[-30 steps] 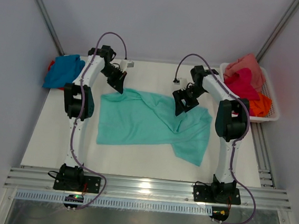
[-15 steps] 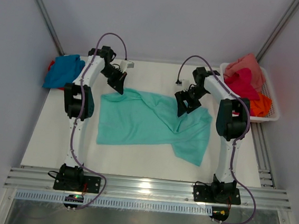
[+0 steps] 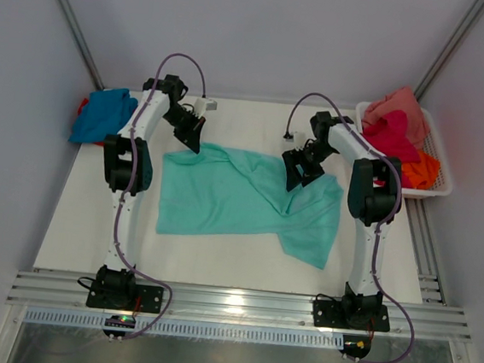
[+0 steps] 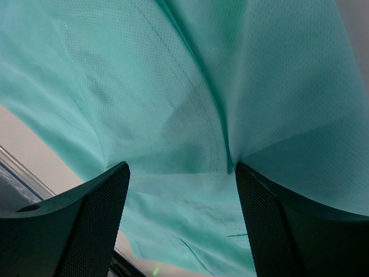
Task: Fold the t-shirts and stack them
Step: Fold the tshirt
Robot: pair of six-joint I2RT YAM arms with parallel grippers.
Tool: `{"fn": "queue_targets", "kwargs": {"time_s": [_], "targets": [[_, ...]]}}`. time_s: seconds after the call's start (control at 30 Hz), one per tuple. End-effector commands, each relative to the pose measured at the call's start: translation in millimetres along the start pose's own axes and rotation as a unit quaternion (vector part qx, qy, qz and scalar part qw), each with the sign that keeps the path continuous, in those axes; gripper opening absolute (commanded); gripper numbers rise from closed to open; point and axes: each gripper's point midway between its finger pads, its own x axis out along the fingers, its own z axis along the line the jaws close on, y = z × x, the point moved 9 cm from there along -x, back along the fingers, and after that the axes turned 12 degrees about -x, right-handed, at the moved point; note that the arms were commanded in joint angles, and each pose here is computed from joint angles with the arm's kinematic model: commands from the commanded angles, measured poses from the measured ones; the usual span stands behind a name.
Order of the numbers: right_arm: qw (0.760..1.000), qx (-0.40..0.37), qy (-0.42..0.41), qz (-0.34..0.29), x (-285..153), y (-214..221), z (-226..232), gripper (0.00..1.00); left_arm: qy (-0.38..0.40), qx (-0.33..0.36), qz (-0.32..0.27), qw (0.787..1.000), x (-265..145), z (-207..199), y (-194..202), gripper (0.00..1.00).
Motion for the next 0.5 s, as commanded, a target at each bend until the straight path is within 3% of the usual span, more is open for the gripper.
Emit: {"fn": "queue_targets", "kwargs": {"time_s": [0.0, 0.27, 0.3, 0.33, 0.37, 0.4, 0.47], "targets": [[1.000, -0.004, 0.008, -0.014, -5.5, -4.4, 0.0, 0.78, 0.016, -0.004, -0.001, 1.000, -0.1, -3.0, 1.1, 0.00], [1.000, 0.001, -0.004, -0.015, -1.3, -4.9, -0.4, 0.75, 0.015, -0.006, -0.001, 1.000, 1.1, -2.0, 1.0, 0.00], [1.000, 0.002, -0.008, -0.017, -0.7, -4.5, -0.5, 0.70, 0.016, -0.007, 0.000, 1.000, 1.0, -2.3, 1.4, 0.00], [1.000, 0.001, -0.012, -0.018, -0.7, -5.1, 0.7, 0.59, 0.017, -0.006, 0.000, 1.000, 1.0, -2.3, 1.3, 0.00], [1.000, -0.001, -0.014, -0.019, -0.6, -5.9, 0.4, 0.45, 0.016, -0.007, 0.001, 1.000, 1.5, -1.9, 1.6, 0.00], [1.000, -0.001, -0.013, -0.021, -0.7, -6.6, 0.1, 0.26, 0.018, -0.008, 0.003, 1.000, 2.0, -1.9, 2.3, 0.00], [1.000, -0.002, -0.012, -0.020, -0.5, -7.0, -0.8, 0.23, 0.018, -0.008, 0.003, 1.000, 2.0, -1.9, 2.3, 0.00]]}}
